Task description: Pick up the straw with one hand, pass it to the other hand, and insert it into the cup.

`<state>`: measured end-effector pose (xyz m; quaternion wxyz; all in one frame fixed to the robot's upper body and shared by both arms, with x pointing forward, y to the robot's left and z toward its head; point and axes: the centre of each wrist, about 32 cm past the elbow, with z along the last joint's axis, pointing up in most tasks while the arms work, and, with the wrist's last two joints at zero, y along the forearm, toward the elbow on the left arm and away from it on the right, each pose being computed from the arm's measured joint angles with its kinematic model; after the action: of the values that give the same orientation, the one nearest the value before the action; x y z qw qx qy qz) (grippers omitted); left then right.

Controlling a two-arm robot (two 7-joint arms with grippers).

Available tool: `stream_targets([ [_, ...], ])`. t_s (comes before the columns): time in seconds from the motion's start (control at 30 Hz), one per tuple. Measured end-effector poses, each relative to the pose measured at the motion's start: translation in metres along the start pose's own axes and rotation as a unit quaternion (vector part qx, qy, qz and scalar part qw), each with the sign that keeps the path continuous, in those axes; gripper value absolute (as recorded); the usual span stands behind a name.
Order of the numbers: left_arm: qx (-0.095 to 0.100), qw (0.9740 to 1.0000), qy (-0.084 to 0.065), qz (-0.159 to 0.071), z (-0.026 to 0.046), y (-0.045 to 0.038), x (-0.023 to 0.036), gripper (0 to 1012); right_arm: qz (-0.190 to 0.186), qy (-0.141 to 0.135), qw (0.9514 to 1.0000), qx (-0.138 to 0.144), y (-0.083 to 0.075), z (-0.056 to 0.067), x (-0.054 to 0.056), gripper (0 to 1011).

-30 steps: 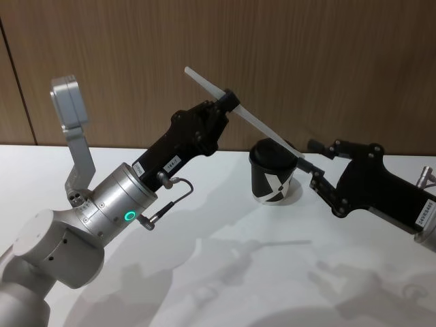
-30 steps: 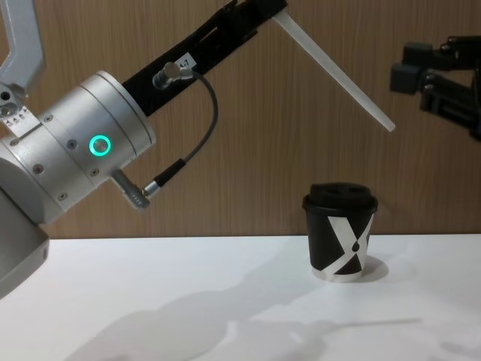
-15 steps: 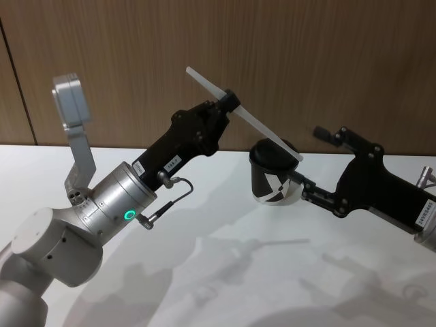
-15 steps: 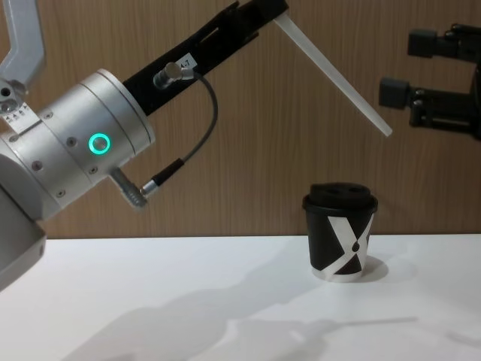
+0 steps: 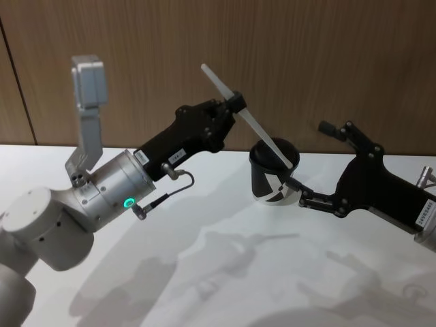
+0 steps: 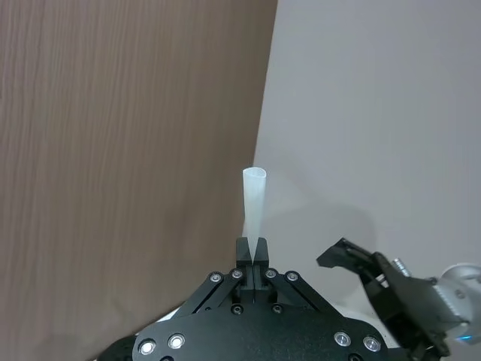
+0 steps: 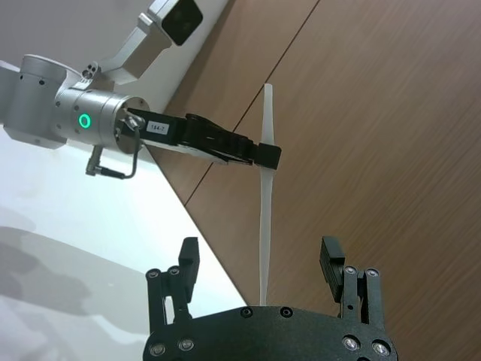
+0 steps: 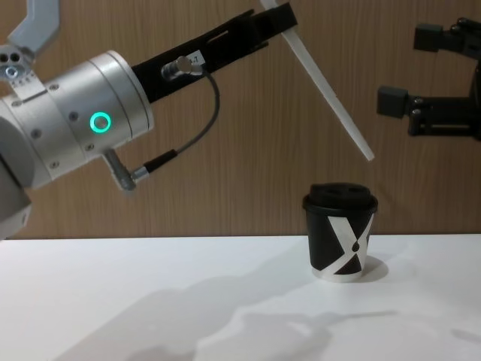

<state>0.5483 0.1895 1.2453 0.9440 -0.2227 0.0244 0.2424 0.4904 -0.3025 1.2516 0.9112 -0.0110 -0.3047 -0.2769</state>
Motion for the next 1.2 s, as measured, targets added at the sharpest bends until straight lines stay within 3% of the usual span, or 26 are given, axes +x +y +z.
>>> stream_targets([
  [0.17, 0.022, 0.9995, -0.018, 0.014, 0.0092, -0.0052, -0.0005, 0, 0.000, 0.000, 1.0000, 0.000, 0.000, 0.000, 0.000, 1001],
  [0.4, 0.042, 0.9974, -0.046, 0.037, 0.0163, -0.0120, -0.0006, 1, 0.000, 0.000, 1.0000, 0.000, 0.000, 0.000, 0.000, 1001],
  [0.67, 0.059, 0.9941, -0.074, 0.054, 0.0202, -0.0227, 0.0055, 0, 0.000, 0.000, 1.0000, 0.000, 0.000, 0.000, 0.000, 1001],
  [1.2, 0.078, 0.9914, -0.094, 0.047, 0.0229, -0.0447, 0.0214, 1, 0.000, 0.000, 1.0000, 0.000, 0.000, 0.000, 0.000, 1001],
])
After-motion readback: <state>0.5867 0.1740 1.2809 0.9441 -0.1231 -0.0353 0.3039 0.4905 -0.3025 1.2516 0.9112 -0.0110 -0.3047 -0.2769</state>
